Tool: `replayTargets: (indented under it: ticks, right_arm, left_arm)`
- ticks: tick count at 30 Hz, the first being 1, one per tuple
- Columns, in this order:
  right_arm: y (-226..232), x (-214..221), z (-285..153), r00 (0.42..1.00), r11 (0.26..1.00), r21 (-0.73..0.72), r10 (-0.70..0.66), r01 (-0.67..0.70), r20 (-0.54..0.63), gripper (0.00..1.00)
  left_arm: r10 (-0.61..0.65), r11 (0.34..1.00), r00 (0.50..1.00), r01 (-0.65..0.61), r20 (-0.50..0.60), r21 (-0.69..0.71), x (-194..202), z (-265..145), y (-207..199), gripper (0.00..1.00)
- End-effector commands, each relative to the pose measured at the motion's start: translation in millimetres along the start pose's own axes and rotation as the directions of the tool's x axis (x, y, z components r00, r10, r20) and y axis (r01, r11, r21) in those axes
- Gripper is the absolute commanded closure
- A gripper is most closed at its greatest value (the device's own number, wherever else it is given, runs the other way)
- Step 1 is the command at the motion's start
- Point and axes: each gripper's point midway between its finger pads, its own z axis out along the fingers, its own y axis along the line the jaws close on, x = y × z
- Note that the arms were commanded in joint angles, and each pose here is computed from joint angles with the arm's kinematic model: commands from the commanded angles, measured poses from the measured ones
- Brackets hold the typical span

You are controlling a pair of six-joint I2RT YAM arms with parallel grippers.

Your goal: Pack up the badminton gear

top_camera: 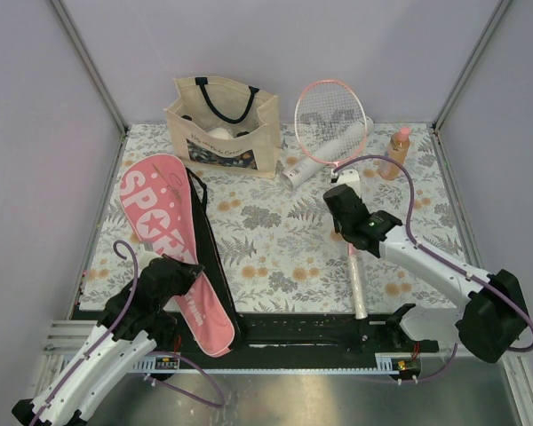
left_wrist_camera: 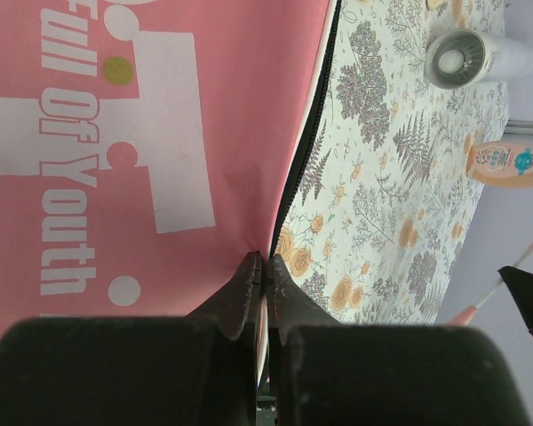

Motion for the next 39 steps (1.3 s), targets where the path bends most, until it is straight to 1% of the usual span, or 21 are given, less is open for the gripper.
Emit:
replayTargets:
  ticks: [1, 6, 8, 10, 11, 14, 15, 16, 18, 21, 24, 26, 28, 29, 32, 33, 35, 36, 39]
  right_arm:
    - [-14, -68, -28, 0.968, 0.996, -0.004, 0.085, -0.086, 0.236, 1.0]
    - [0, -88, -52, 0.938, 0.982, -0.163, 0.141, -0.093, 0.316, 1.0]
    - [14, -93, -64, 0.93, 0.963, -0.259, 0.159, -0.073, 0.332, 1.0]
    - [24, -97, -75, 0.921, 0.951, -0.308, 0.153, -0.038, 0.358, 1.0]
    - [32, -98, -82, 0.917, 0.943, -0.333, 0.136, -0.004, 0.374, 1.0]
    - [66, -97, -105, 0.891, 0.9, -0.407, 0.05, 0.156, 0.451, 1.0]
    - [79, -93, -113, 0.874, 0.878, -0.419, 0.002, 0.231, 0.486, 1.0]
    - [89, -89, -118, 0.862, 0.858, -0.432, -0.023, 0.277, 0.506, 1.0]
    - [110, -77, -126, 0.855, 0.807, -0.482, -0.052, 0.34, 0.516, 1.0]
    - [127, -56, -128, 0.874, 0.751, -0.549, -0.075, 0.367, 0.48, 1.0]
    - [134, -32, -122, 0.898, 0.727, -0.575, -0.132, 0.375, 0.419, 1.0]
    - [134, -9, -111, 0.915, 0.721, -0.579, -0.201, 0.381, 0.351, 1.0]
    - [133, 17, -99, 0.916, 0.711, -0.578, -0.296, 0.4, 0.27, 1.0]
    - [132, 31, -94, 0.922, 0.716, -0.582, -0.327, 0.385, 0.208, 1.0]
    - [129, 51, -82, 0.9, 0.718, -0.559, -0.417, 0.413, 0.129, 1.0]
    - [129, 53, -81, 0.888, 0.713, -0.552, -0.442, 0.432, 0.124, 1.0]
    - [125, 54, -77, 0.876, 0.726, -0.52, -0.471, 0.451, 0.102, 1.0]
    - [123, 54, -75, 0.857, 0.713, -0.508, -0.505, 0.483, 0.106, 1.0]
    - [121, 59, -68, 0.827, 0.707, -0.485, -0.558, 0.515, 0.064, 1.0]
  left_arm:
    - [-0.044, 0.994, 0.998, 0.04, 0.04, 0.098, -14, -12, -32, 1.0]
    - [-0.043, 0.994, 0.998, 0.039, 0.041, 0.101, -15, -12, -32, 1.0]
    - [-0.046, 0.994, 0.998, 0.041, 0.041, 0.103, -15, -13, -33, 1.0]
    - [-0.047, 0.993, 0.998, 0.042, 0.041, 0.106, -16, -14, -34, 1.0]
    - [-0.048, 0.993, 0.998, 0.043, 0.043, 0.106, -16, -14, -34, 1.0]
    - [-0.049, 0.993, 0.998, 0.044, 0.04, 0.11, -16, -14, -36, 1.0]
    - [-0.051, 0.993, 0.998, 0.046, 0.042, 0.109, -16, -14, -36, 1.0]
    - [-0.053, 0.993, 0.998, 0.049, 0.043, 0.108, -16, -14, -36, 1.0]
    - [-0.054, 0.993, 0.998, 0.049, 0.044, 0.109, -17, -15, -36, 1.0]
    - [-0.054, 0.993, 0.998, 0.049, 0.041, 0.109, -16, -15, -36, 1.0]
    - [-0.051, 0.993, 0.998, 0.046, 0.042, 0.111, -16, -15, -36, 1.0]
    - [-0.061, 0.992, 0.997, 0.056, 0.045, 0.116, -17, -16, -38, 1.0]
    - [-0.069, 0.991, 0.997, 0.063, 0.042, 0.117, -17, -15, -38, 1.0]
    - [-0.07, 0.99, 0.997, 0.065, 0.042, 0.125, -17, -15, -40, 1.0]
    - [-0.07, 0.989, 0.996, 0.064, 0.046, 0.134, -18, -14, -43, 1.0]
    - [-0.07, 0.989, 0.996, 0.063, 0.048, 0.136, -18, -14, -44, 1.0]
    - [-0.071, 0.989, 0.996, 0.064, 0.047, 0.134, -18, -12, -44, 1.0]
    - [-0.073, 0.988, 0.996, 0.066, 0.046, 0.137, -17, -12, -45, 1.0]
    - [-0.074, 0.987, 0.997, 0.067, 0.037, 0.149, -16, -13, -48, 1.0]
